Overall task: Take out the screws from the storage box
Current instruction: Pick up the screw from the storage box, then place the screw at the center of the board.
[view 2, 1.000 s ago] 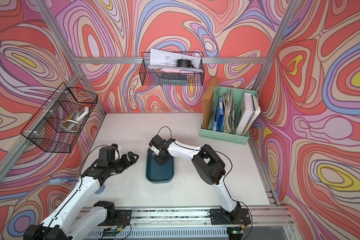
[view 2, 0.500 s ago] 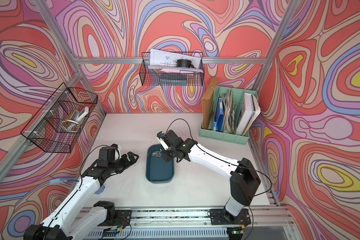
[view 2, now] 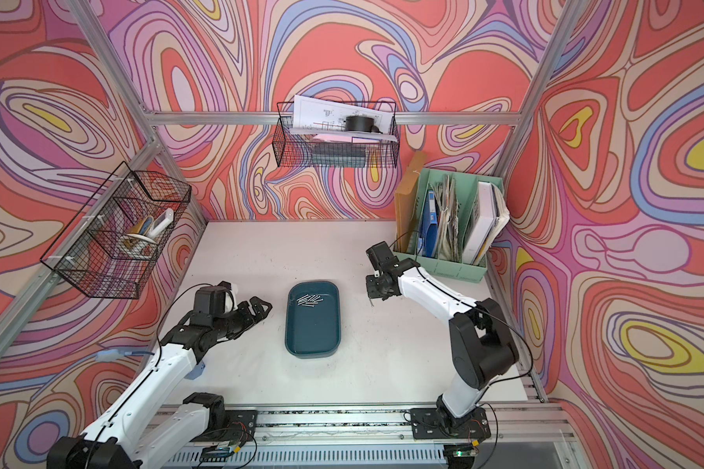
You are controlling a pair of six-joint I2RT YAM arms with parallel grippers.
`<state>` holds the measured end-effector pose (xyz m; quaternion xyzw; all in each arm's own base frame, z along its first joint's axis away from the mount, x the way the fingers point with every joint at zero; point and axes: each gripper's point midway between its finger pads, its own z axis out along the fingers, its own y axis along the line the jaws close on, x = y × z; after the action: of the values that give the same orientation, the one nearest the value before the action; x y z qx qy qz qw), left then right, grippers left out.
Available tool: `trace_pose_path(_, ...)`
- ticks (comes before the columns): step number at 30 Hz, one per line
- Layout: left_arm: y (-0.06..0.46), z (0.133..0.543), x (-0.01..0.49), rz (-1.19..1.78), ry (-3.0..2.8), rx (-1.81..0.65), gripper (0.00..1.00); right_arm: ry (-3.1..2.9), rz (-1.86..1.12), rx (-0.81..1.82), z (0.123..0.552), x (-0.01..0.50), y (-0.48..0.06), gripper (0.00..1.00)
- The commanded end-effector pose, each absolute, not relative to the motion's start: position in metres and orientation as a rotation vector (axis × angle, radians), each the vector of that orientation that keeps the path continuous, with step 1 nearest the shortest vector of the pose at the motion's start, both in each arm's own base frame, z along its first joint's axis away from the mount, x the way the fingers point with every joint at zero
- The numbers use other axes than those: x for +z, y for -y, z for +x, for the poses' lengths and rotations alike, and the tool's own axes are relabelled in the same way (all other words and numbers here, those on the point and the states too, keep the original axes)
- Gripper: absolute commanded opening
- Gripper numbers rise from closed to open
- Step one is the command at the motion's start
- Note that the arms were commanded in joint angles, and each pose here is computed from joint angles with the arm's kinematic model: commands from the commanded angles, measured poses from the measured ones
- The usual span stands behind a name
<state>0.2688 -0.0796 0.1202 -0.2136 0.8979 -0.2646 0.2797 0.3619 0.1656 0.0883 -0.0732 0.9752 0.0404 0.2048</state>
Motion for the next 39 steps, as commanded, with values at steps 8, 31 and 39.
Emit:
trace_pose_path(8, 0.085, 0.268, 0.118, -0.548, -2.419, -0.742, 0.89, -2.863, -0.154, 0.094, 0.361, 0.030, -0.156, 0.04)
trace_pose_path(31, 0.084, 0.268, 0.118, -0.556, -2.421, -0.731, 0.89, -2.888, -0.146, 0.096, 0.359, 0.024, -0.156, 0.18)
trace_pose_path(39, 0.083, 0.269, 0.120, -0.553, -2.417, -0.728, 0.89, -2.806, -0.151, 0.148, 0.369, 0.067, -0.162, 0.22)
